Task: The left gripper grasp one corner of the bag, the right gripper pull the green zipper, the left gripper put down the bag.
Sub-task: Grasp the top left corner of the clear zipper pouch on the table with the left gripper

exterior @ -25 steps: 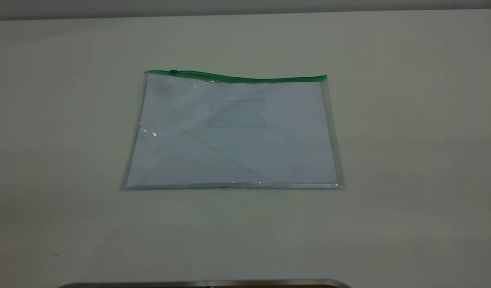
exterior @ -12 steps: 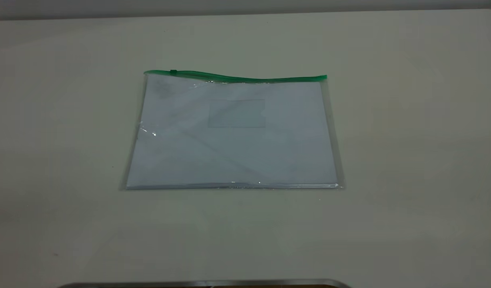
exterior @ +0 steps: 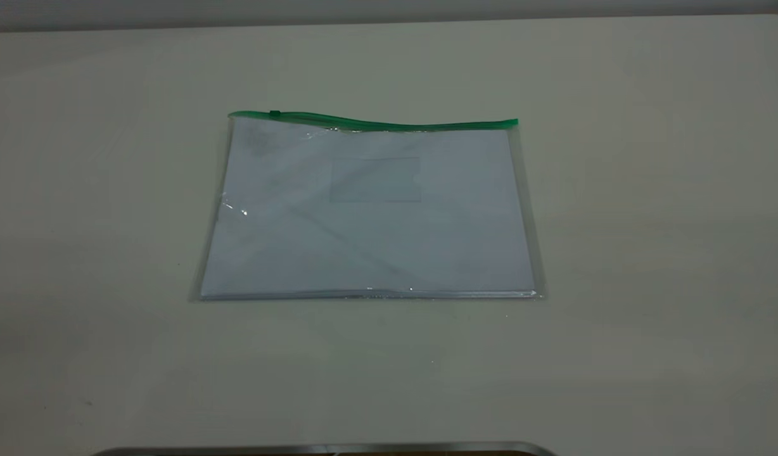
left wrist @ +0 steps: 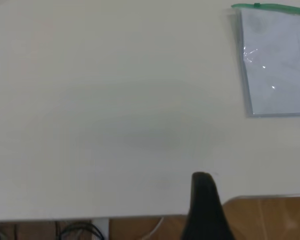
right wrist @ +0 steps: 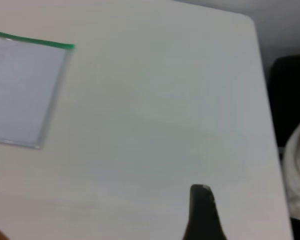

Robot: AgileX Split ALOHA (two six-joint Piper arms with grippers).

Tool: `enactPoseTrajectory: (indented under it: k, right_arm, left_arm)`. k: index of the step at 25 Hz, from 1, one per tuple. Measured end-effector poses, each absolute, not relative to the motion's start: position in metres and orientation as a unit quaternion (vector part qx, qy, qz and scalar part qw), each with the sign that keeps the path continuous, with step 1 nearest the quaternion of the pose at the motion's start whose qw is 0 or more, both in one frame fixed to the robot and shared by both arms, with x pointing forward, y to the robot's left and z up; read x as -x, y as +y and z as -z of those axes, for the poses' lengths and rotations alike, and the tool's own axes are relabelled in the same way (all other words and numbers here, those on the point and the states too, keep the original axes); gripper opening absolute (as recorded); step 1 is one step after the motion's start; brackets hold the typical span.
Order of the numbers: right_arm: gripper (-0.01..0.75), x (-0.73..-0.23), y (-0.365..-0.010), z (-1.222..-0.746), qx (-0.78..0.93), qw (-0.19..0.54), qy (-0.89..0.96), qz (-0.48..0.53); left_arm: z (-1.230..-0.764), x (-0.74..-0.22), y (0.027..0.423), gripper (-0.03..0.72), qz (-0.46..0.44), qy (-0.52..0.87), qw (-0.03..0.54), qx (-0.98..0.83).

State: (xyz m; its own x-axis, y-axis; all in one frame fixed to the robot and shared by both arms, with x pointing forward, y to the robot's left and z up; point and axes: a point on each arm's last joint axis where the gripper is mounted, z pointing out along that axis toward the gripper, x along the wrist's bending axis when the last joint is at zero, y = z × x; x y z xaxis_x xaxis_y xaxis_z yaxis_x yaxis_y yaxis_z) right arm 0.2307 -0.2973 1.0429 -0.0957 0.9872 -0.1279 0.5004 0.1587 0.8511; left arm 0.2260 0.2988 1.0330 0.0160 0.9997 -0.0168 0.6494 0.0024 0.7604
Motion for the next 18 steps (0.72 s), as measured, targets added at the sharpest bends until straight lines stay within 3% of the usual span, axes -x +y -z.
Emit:
enactPoseTrajectory:
  k: [8,18]
  right_arm:
    - [0.559,-0.230,-0.293,-1.043,-0.560,0.354,0.664,-0.346]
    - [0.559,-0.237,-0.284,-1.055,-0.565,0.308,0.656,-0.394]
  left_arm:
    - [-1.070,-0.275,0.295,0.590,-0.250,0.655,0.313,-0.641]
    - [-1.081,-0.370,0.276,0.590,-0.122,0.645,0.322,-0.682]
